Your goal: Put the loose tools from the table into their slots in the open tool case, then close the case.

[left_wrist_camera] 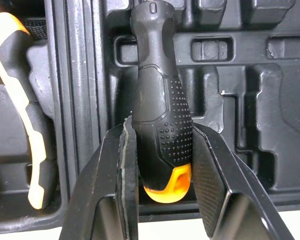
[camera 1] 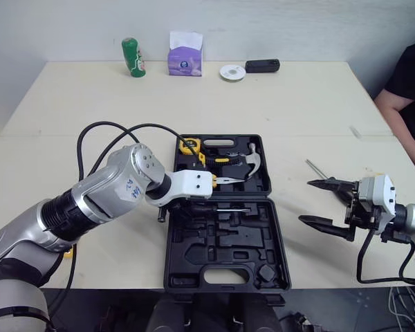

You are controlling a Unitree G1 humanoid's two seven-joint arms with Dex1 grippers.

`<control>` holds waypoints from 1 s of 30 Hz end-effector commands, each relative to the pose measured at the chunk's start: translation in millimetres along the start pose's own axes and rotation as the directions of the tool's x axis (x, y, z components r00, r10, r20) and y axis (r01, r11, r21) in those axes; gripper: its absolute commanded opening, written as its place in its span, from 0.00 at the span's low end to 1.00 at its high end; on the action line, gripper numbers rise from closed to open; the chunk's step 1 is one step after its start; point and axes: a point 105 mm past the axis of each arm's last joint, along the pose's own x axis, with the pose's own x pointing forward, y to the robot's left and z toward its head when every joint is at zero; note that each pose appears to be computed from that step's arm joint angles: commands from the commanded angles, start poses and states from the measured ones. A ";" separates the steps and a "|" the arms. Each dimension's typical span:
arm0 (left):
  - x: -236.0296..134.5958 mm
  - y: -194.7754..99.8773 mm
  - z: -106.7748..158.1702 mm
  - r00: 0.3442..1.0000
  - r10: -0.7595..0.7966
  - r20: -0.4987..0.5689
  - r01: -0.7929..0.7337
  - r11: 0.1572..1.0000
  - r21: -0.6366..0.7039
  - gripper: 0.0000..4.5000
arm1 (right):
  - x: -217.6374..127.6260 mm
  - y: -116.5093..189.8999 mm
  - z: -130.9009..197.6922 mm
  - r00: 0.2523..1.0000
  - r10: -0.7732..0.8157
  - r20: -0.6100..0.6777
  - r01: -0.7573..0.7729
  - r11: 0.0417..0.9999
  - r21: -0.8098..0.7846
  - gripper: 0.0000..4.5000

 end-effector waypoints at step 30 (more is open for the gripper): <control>-9.8 9.3 26.6 0.993 0.082 0.085 -0.090 0.992 0.093 0.82 | 15.5 8.0 16.6 0.999 0.029 0.043 -0.028 1.000 -0.010 1.00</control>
